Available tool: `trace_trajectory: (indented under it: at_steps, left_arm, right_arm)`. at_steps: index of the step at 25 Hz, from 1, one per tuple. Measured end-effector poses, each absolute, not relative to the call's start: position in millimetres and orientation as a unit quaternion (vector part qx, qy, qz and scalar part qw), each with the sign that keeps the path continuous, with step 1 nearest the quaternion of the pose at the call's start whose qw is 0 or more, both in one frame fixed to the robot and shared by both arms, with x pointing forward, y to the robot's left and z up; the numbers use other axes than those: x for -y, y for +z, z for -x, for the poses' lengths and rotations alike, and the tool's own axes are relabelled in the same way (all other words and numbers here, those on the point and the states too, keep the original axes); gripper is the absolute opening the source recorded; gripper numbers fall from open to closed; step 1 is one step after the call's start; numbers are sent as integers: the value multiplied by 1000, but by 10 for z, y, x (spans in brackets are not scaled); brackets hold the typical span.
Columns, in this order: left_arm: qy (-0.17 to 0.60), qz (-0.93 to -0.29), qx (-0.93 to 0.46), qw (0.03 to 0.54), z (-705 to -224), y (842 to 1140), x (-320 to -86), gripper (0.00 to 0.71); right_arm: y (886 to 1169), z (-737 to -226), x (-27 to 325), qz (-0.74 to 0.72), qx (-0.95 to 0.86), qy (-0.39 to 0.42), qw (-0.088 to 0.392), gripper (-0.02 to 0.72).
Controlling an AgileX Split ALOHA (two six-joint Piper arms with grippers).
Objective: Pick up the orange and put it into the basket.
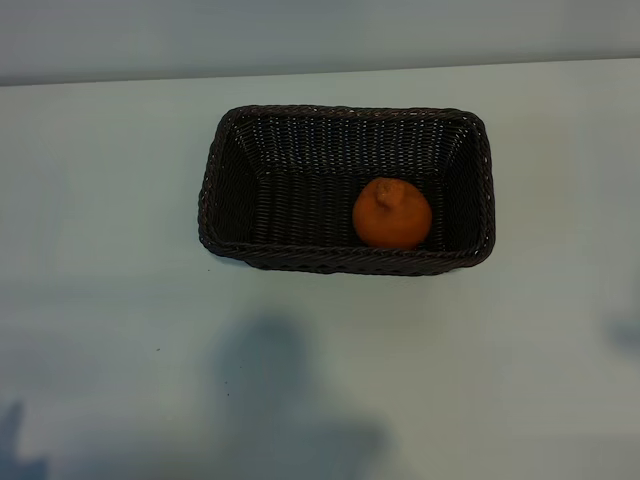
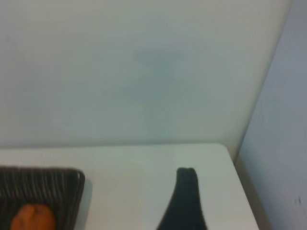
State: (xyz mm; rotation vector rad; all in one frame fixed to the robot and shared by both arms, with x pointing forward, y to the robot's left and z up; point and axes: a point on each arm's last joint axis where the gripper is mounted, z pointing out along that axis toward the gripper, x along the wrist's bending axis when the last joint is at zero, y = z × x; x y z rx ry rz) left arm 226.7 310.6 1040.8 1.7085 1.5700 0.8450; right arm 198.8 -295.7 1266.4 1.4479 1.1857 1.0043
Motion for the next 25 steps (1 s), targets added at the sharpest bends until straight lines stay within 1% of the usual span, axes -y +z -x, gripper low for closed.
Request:
trace_trajectory:
  at_steps: [7,18,20,25]
  left_arm:
    - [323,-653,-600,330,-2267,10408,-3106,592]
    - [323,-653,-600,330,-2267,10408,-3106,592]
    - [323,-653,-600,330,-2267,10408,-3106,592]
    - [323,-653,-600,330,-2267,10408,-3106,592]
  right_arm:
    - [12045,-1751,2922,-590,-482,420,494,581]
    - [11397,-1710,2915,-597,-488,413,484,581]
    - [11292,-1767,2923,-604,-491,408,476,581]
    - [11063,-1930,2934,-633,-512,385,435,581]
